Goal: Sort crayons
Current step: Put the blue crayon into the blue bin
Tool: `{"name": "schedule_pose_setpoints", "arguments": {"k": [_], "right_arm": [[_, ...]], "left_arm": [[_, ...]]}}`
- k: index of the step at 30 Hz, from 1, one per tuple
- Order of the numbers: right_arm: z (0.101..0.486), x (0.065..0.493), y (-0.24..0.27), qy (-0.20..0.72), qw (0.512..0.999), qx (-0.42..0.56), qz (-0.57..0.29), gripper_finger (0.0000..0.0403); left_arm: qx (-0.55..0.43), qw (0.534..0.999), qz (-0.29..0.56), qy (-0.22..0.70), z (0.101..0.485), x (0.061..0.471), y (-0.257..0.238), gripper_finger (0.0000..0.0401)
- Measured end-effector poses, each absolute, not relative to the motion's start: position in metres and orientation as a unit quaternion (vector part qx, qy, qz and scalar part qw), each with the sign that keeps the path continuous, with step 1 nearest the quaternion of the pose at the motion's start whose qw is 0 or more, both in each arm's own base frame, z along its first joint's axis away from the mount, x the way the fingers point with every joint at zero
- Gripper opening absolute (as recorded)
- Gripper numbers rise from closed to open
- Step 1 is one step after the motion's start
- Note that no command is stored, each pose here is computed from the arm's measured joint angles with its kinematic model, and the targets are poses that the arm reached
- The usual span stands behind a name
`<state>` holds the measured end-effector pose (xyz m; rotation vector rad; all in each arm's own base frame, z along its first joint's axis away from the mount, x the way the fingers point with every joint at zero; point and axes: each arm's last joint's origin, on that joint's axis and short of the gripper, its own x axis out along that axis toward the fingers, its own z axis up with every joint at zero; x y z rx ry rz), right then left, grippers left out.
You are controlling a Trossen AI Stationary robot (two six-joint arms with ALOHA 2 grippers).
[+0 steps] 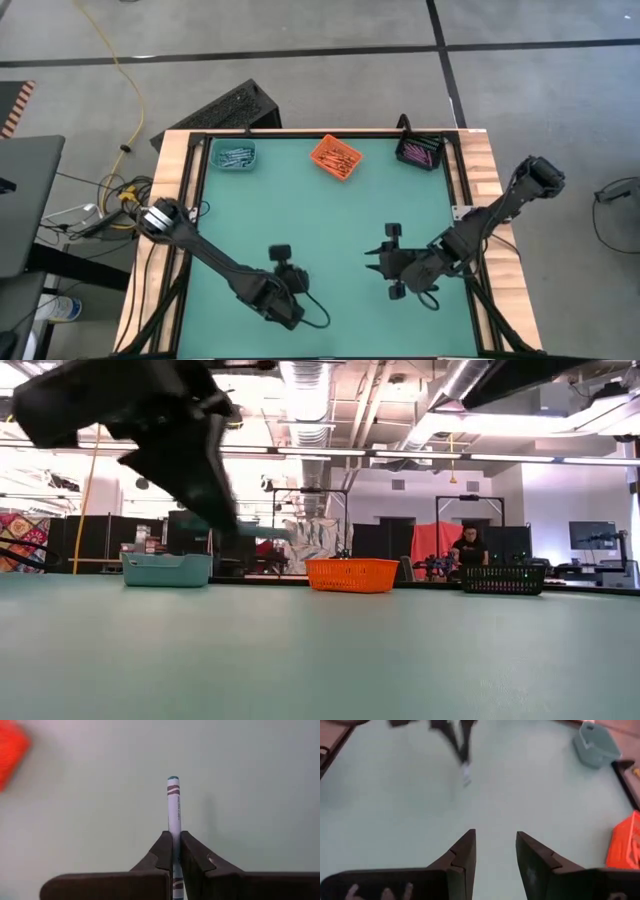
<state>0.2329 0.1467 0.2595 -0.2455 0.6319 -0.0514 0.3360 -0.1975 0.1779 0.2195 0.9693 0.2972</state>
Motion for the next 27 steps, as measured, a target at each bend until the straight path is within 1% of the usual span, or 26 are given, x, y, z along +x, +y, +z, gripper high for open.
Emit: {"name": "schedule_pose_setpoints", "arguments": {"k": [5, 10, 16, 20, 23, 27], "right_arm": [[0.251, 0.227, 0.152, 0.324, 0.940, -0.102, -0.027, 0.0132], [0.235, 0.218, 0.154, 0.339, 0.937, -0.078, -0.032, 0.0132], [0.211, 0.207, 0.157, 0.343, 0.938, -0.030, -0.039, 0.0132], [0.199, 0.200, 0.162, 0.327, 0.945, -0.005, -0.024, 0.0132], [0.195, 0.196, 0.170, 0.296, 0.955, 0.021, 0.000, 0.0132], [0.190, 0.194, 0.183, 0.276, 0.961, 0.021, 0.028, 0.0132]], "left_arm": [[0.144, 0.837, 0.201, 0.489, 0.206, 0.317, -0.171, 0.0000], [0.186, 0.789, 0.258, 0.525, 0.230, 0.299, -0.137, 0.0000], [0.217, 0.735, 0.305, 0.566, 0.259, 0.282, -0.091, 0.0000], [0.220, 0.707, 0.317, 0.593, 0.270, 0.268, -0.052, 0.0000], [0.209, 0.687, 0.322, 0.617, 0.272, 0.254, -0.019, 0.0000], [0.191, 0.669, 0.325, 0.640, 0.274, 0.230, 0.025, 0.0000]]}}
